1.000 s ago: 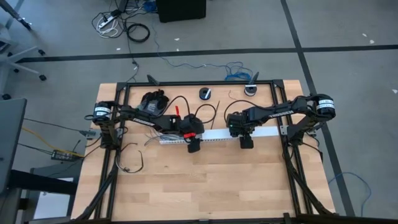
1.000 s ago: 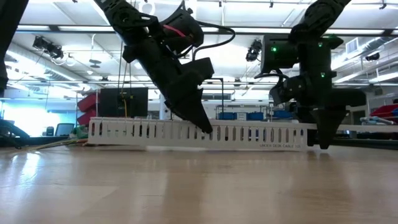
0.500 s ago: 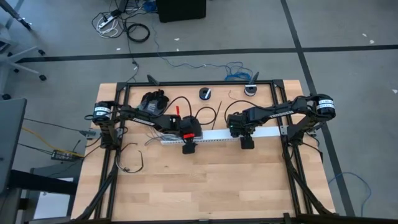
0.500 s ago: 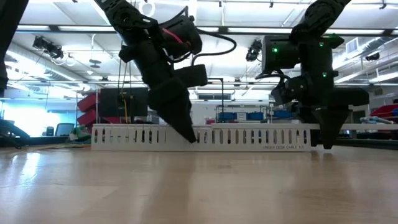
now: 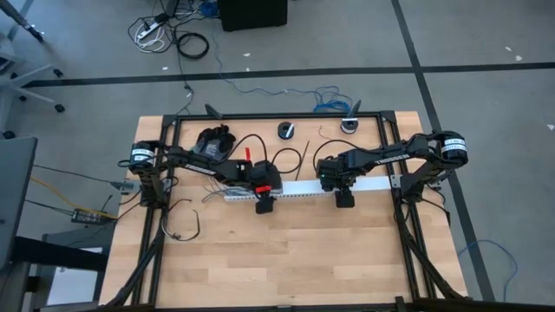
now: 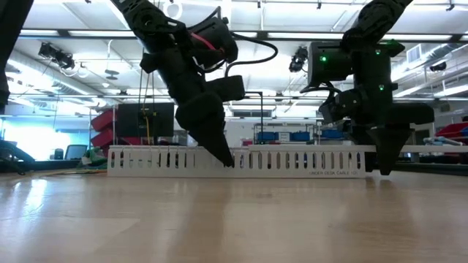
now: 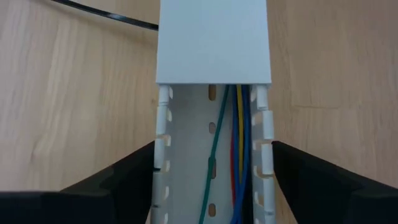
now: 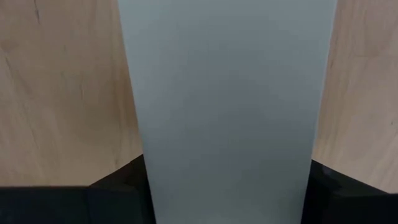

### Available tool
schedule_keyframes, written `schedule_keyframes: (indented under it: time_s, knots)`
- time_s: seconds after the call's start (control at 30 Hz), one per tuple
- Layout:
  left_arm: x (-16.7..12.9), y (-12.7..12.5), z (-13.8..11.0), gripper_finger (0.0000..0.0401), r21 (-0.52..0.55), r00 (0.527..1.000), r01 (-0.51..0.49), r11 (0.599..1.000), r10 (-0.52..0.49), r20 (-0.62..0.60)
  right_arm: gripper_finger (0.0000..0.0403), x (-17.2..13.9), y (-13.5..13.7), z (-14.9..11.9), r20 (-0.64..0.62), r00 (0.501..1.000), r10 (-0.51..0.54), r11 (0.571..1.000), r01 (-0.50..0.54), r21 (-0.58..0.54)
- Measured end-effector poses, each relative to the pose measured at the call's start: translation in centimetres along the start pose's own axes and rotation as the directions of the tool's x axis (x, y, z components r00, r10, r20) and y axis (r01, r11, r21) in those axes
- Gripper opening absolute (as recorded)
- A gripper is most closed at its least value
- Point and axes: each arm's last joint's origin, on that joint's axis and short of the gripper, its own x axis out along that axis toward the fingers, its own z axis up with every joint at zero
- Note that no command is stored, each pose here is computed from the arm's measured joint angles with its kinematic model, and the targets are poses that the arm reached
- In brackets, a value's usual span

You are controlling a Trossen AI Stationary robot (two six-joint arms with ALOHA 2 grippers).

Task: Ziptie cables
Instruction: Close the white cable duct

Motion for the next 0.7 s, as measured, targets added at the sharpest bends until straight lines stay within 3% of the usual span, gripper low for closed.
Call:
schedule_keyframes:
  time_s: [0.33,0.7]
  knots:
    - [-0.02,0.03,0.02,0.0231,-0.004,1.000,-0.009,1.000,0.009,0.003,0.0229,0.00,0.03,0.07,0.008,1.000,0.011,1.000,-0.011,0.000]
    - [-0.02,0.02,0.50,0.0225,-0.025,0.998,-0.005,1.000,0.006,0.059,0.0229,-0.02,0.04,0.39,0.043,0.999,0.023,1.000,-0.022,-0.004]
